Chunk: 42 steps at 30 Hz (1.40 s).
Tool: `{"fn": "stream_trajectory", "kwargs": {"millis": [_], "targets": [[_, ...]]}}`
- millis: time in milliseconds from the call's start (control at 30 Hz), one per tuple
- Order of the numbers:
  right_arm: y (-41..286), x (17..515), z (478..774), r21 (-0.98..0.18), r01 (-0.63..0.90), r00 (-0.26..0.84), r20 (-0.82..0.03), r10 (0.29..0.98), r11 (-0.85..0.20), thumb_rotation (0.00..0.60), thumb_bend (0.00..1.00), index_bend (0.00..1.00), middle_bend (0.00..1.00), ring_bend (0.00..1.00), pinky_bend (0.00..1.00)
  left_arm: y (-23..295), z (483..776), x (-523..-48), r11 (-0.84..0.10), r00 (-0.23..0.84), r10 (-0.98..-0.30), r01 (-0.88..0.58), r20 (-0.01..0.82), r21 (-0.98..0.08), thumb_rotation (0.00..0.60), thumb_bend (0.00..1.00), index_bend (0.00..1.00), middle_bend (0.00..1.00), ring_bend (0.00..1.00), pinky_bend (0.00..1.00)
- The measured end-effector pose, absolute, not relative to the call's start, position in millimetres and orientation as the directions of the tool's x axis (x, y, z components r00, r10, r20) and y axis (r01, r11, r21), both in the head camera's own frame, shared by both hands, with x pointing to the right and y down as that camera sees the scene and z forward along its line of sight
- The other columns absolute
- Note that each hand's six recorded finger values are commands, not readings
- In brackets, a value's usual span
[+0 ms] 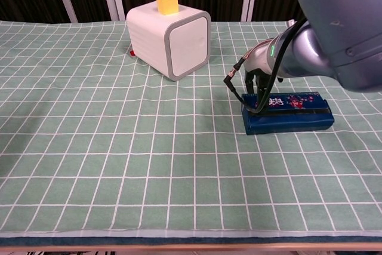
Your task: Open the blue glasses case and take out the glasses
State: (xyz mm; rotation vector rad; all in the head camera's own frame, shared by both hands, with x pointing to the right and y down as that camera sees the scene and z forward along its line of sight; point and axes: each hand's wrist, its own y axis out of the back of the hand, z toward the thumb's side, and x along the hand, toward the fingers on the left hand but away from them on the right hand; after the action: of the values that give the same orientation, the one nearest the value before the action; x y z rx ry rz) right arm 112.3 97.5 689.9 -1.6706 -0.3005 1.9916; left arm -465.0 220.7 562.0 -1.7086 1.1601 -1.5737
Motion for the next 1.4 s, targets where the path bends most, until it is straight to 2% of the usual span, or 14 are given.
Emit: {"fn": "stream_trajectory", "kwargs": {"millis": [233,367,467,533,600,733,933,1400], "targets": [[98.1,110.6,692.6,-0.497,-0.256,-0.104,-0.838,0.535,-0.829,0.600,0.76,0.50,0.38,0.16,0.18,220.8,562.0,-465.0,-0.485,-0.052,-0.859,-0.231,0.509,-0.843,0.600,0.36,0.10,0.00,0.00,0.00],[98.2,111.0,694.5,-0.508,-0.258,-0.107,-0.830,0.547,-0.822,0.600,0.76,0.43,0.35,0.16,0.18,220.8,562.2,-464.9,-0.486,-0.052,-0.859,-0.231,0.509,-0.843,0.600,0.36,0.10,0.00,0.00,0.00],[99.5,112.2,696.0,-0.503,-0.259,-0.114,-0.832,0.543,-0.825,0.600,0.65,0.36,0.28,0.16,0.18,220.7,562.2,-464.9,-0.486,-0.052,-0.859,-0.231,0.510,-0.843,0.600,0.36,0.10,0.00,0.00,0.00],[100.0,112.3,696.6,-0.502,-0.254,-0.116,-0.833,0.541,-0.827,0.600,0.53,0.29,0.21,0.16,0.18,220.8,562.2,-464.9,-0.486,-0.052,-0.859,-0.231,0.510,-0.843,0.600,0.36,0.10,0.00,0.00,0.00],[99.8,112.3,696.5,-0.504,-0.249,-0.119,-0.831,0.543,-0.827,0.600,0.47,0.23,0.15,0.16,0.18,220.8,562.1,-465.0,-0.486,-0.052,-0.859,-0.232,0.510,-0.843,0.600,0.36,0.10,0.00,0.00,0.00],[98.2,111.7,695.8,-0.523,-0.246,-0.120,-0.819,0.561,-0.816,0.600,0.43,0.17,0.09,0.14,0.18,220.8,562.1,-465.1,-0.486,-0.053,-0.859,-0.232,0.510,-0.843,0.600,0.36,0.10,0.00,0.00,0.00],[99.4,115.7,698.2,-0.528,-0.242,-0.133,-0.813,0.566,-0.814,0.600,0.41,0.16,0.06,0.11,0.18,220.8,562.1,-465.1,-0.486,-0.053,-0.859,-0.231,0.509,-0.843,0.600,0.36,0.10,0.00,0.00,0.00],[96.1,127.7,707.6,-0.578,-0.205,-0.149,-0.779,0.609,-0.790,0.600,0.39,0.15,0.07,0.11,0.19,221.0,561.9,-465.1,-0.486,-0.053,-0.859,-0.232,0.509,-0.843,0.600,0.36,0.11,0.00,0.00,0.00]]}}
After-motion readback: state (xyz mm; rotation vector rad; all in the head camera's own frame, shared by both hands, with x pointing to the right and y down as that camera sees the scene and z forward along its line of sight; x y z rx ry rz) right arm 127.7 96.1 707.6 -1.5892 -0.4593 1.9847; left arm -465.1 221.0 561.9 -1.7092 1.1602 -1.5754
